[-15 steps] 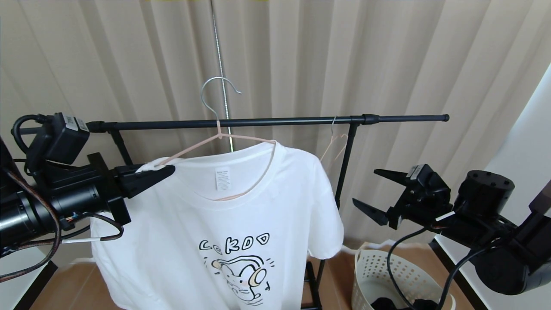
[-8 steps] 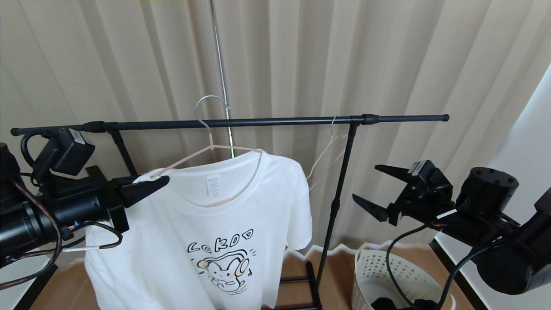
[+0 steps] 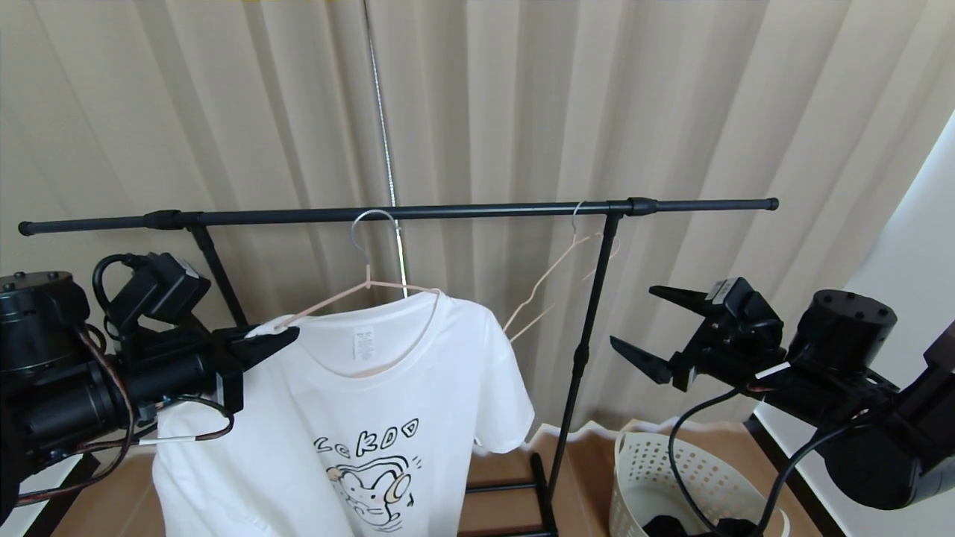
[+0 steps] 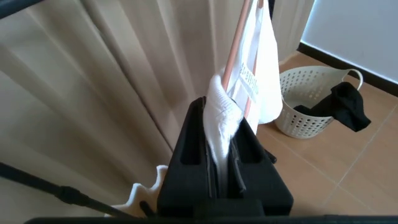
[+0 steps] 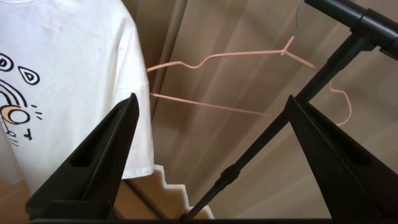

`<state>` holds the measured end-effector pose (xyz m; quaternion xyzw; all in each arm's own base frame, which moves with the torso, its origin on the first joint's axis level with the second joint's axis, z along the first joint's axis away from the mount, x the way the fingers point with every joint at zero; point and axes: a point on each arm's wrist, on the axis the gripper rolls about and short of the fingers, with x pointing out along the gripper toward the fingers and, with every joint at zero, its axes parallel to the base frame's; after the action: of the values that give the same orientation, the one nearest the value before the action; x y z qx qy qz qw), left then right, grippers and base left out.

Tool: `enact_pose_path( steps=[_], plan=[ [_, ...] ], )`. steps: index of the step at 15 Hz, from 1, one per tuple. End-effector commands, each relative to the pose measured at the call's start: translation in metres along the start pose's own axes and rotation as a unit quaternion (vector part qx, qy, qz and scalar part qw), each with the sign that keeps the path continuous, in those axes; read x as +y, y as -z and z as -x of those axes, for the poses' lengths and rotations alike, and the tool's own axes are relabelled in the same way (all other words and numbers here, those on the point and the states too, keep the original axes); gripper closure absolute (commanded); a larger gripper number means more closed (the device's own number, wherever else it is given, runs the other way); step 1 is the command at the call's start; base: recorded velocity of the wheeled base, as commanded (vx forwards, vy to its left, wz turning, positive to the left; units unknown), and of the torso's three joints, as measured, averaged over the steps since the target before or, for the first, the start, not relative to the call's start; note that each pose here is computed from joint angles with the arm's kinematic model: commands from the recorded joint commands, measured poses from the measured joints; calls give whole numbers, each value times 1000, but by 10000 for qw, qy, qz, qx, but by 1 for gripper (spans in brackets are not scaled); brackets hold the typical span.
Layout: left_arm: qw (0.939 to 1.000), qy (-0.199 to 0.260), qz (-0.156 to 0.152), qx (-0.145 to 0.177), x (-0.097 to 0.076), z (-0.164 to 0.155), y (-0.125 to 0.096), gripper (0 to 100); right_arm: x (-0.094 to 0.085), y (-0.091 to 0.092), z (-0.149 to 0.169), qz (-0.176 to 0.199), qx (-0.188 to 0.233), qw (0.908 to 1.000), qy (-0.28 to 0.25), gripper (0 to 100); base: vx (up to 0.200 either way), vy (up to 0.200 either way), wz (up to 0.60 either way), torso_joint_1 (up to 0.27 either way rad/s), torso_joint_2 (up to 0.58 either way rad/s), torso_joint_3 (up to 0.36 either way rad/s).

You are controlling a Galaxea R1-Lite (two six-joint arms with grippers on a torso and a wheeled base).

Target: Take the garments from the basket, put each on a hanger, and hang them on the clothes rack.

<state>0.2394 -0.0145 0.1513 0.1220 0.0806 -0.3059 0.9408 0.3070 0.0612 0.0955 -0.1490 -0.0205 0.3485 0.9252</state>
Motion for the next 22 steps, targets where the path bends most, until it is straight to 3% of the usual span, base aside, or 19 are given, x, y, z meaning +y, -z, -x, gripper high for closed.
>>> enact_pose_path(
  steps=[1, 7, 11, 15, 22],
  plan=[
    [9996, -73, 122, 241, 5, -11, 11, 100, 0, 1, 0, -3, 8, 10000, -7, 0, 0, 0, 0, 0, 0, 0],
    [9979, -461, 389, 218, 28, -45, 4, 100, 1, 4, -1, -23, 51, 10000, -23, 0, 0, 0, 0, 0, 0, 0],
    [9969, -468, 459, 445, 25, -45, 16, 100, 1, 4, -2, -27, 45, 10000, -20, 0, 0, 0, 0, 0, 0, 0],
    [9955, -639, 233, 663, 27, -46, 25, 100, 1, 5, -1, -27, 60, 10000, -17, 0, 0, 0, 0, 0, 0, 0],
    [9959, -646, 481, 420, 36, -75, 13, 100, 1, 5, -1, -31, 66, 10000, -20, 0, 0, 0, 0, 0, 0, 0]
  ],
)
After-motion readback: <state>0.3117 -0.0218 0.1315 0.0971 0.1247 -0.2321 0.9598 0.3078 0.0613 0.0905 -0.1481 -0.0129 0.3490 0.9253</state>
